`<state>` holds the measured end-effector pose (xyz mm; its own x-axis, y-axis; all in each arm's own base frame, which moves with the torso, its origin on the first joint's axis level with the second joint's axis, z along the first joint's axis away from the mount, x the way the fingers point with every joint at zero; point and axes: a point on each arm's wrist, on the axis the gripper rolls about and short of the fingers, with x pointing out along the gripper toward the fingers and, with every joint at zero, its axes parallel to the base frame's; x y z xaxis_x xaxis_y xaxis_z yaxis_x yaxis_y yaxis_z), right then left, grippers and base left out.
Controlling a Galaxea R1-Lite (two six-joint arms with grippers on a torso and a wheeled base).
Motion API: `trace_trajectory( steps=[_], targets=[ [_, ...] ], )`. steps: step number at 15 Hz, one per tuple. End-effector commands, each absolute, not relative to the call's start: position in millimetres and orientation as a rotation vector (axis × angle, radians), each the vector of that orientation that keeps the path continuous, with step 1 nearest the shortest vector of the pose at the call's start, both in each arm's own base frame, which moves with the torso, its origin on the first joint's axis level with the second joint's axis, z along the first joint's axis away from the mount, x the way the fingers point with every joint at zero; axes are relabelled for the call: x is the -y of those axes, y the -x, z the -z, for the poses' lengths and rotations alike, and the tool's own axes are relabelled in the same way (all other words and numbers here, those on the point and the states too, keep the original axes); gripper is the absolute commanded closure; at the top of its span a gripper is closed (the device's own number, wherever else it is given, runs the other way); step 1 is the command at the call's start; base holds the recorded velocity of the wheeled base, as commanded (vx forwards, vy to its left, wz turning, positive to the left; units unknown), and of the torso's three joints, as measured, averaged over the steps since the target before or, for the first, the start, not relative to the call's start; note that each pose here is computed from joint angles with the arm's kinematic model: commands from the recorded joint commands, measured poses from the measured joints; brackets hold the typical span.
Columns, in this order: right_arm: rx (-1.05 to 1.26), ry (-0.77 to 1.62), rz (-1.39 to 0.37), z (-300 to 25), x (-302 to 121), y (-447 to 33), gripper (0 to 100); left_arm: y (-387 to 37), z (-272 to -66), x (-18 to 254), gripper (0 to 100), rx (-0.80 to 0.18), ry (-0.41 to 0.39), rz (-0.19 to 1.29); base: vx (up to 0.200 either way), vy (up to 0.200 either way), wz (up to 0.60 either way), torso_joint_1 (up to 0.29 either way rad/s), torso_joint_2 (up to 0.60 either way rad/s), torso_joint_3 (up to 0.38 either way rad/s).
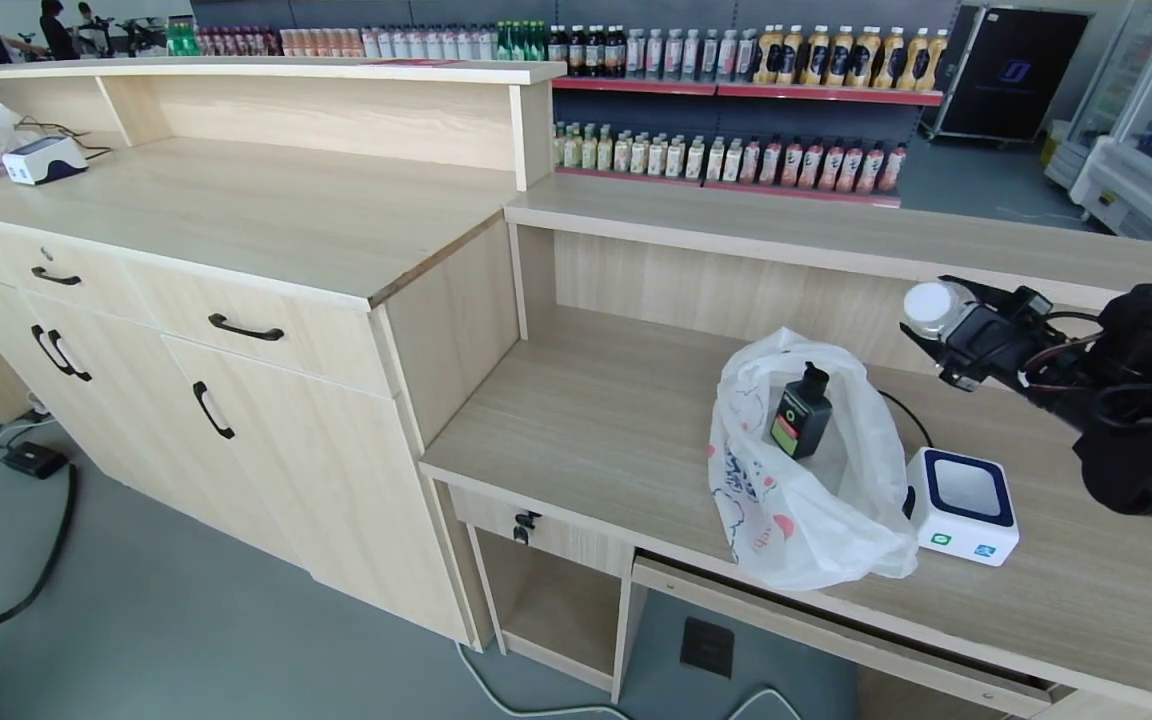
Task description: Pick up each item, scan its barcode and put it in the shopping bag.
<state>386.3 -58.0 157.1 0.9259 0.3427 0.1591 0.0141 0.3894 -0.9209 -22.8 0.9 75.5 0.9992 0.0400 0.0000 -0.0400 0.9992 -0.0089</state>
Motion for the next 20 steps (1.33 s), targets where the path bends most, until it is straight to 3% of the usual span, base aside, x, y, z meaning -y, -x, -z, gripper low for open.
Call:
trace_trajectory(
  steps=[1, 20],
  targets=[
    [0.336, 1.169, -0.237, -145, 66, -388, 100, 23, -75, -1, 0, 0.0, 0.009, -0.041, 0.0, 0.0, 0.0, 0.0, 0.0, 0.0],
    [0.413, 1.256, -0.465, -75, 97, -395, 100, 23, -75, -1, 0, 0.0, 0.009, -0.041, 0.0, 0.0, 0.0, 0.0, 0.0, 0.0]
  ],
)
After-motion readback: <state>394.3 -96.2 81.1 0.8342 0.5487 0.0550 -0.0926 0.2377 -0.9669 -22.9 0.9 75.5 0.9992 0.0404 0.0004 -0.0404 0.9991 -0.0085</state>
